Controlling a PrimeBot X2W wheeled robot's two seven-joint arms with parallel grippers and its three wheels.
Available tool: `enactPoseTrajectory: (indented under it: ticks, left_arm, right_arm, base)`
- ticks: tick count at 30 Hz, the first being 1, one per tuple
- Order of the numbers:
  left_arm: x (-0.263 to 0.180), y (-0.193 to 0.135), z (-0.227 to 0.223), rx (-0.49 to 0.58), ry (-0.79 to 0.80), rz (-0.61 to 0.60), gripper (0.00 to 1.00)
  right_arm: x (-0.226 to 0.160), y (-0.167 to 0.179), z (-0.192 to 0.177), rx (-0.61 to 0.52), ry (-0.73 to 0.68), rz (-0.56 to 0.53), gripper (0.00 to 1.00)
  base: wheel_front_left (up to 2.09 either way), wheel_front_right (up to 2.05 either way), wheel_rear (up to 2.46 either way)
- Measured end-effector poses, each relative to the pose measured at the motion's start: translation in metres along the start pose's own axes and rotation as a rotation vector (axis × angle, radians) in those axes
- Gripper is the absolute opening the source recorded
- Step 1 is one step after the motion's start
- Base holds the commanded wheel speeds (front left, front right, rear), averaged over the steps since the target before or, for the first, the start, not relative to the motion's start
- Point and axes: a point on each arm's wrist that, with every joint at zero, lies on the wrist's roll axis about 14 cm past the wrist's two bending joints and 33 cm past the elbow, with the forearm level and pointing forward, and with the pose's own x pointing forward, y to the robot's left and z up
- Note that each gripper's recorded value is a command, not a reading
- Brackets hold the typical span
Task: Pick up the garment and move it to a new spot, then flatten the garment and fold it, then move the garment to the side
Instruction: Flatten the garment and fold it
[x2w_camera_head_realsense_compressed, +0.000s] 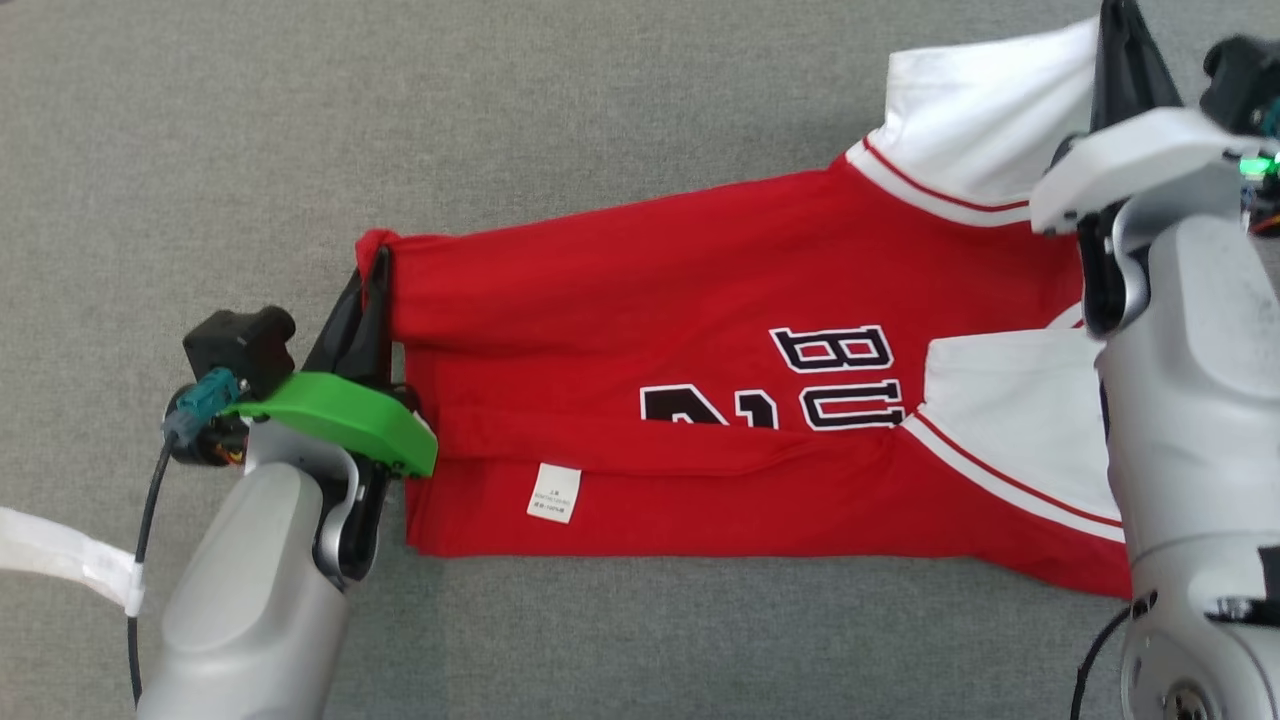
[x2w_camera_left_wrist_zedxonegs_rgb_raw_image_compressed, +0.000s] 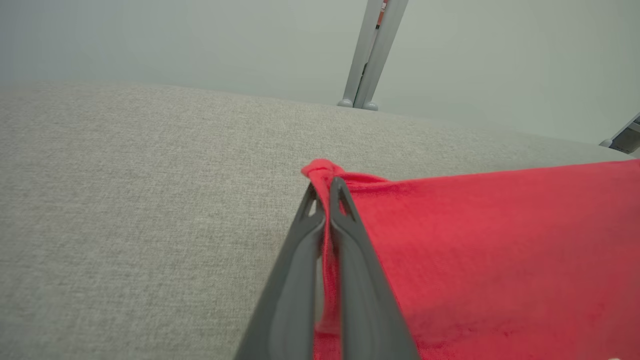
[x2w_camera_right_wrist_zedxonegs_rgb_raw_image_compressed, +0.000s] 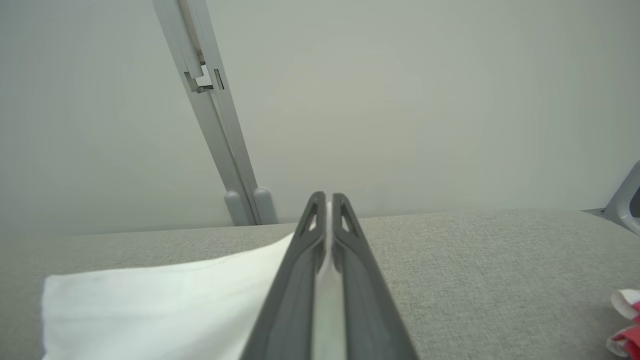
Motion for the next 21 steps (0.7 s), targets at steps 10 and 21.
enactPoseTrajectory:
  ticks: [10, 21]
  left_arm:
    - [-0.042, -0.007, -0.027, -0.012, 0.067, 0.03, 0.0]
    - [-0.074, -0.015, -0.049, 0.006, 0.118, 0.033, 0.47]
  right_arm:
    - [-0.115, -0.031, -0.029, 0.107, 0.045, -0.069, 0.0]
    - [-0.202, -0.049, -0.066, 0.193, 0.161, -0.148, 0.0]
  base:
    - [0.0, 0.0, 0.0]
    - [0.0, 0.0, 0.0]
